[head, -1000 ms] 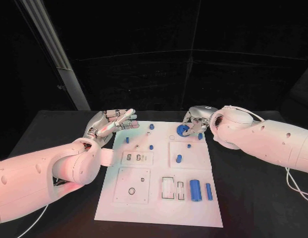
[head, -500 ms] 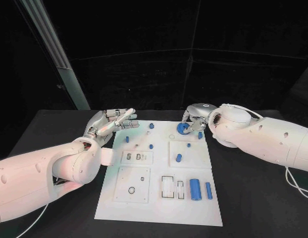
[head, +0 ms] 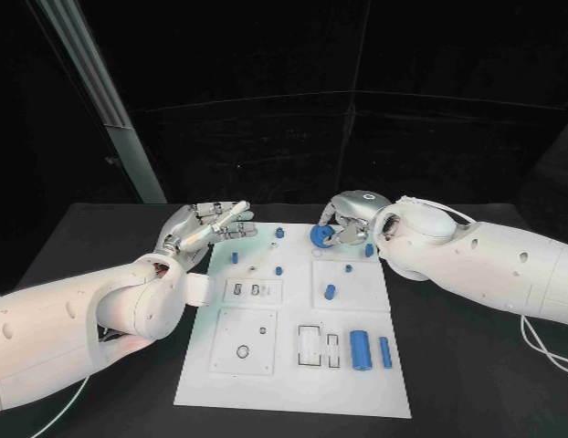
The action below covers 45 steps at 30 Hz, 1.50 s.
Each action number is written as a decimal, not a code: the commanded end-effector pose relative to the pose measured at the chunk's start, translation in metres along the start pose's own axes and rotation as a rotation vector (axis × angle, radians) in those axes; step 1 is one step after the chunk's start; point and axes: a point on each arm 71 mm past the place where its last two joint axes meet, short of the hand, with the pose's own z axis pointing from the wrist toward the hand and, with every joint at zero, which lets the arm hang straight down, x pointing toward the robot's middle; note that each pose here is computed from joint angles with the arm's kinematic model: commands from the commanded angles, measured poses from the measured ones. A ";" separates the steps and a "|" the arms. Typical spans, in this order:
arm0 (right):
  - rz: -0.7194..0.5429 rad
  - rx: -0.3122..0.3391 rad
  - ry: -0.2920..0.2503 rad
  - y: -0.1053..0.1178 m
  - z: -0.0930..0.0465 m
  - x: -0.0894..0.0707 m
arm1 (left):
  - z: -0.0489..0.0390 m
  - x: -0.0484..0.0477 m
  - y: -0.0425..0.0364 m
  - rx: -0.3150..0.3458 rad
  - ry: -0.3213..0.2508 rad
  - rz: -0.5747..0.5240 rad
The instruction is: Assemble the parts on the task board
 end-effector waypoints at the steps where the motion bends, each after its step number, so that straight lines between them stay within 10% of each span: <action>1: 0.019 -0.027 -0.100 0.015 0.003 -0.009 | 0.0006 0.0021 -0.0012 0.006 0.017 -0.004; 16: 0.011 -0.086 -0.059 0.068 0.035 0.002 | 0.0015 0.0046 -0.0009 0.007 0.023 -0.005; 45: -0.042 -0.053 0.056 0.081 0.053 0.024 | 0.0024 0.0063 -0.0007 0.007 0.027 -0.006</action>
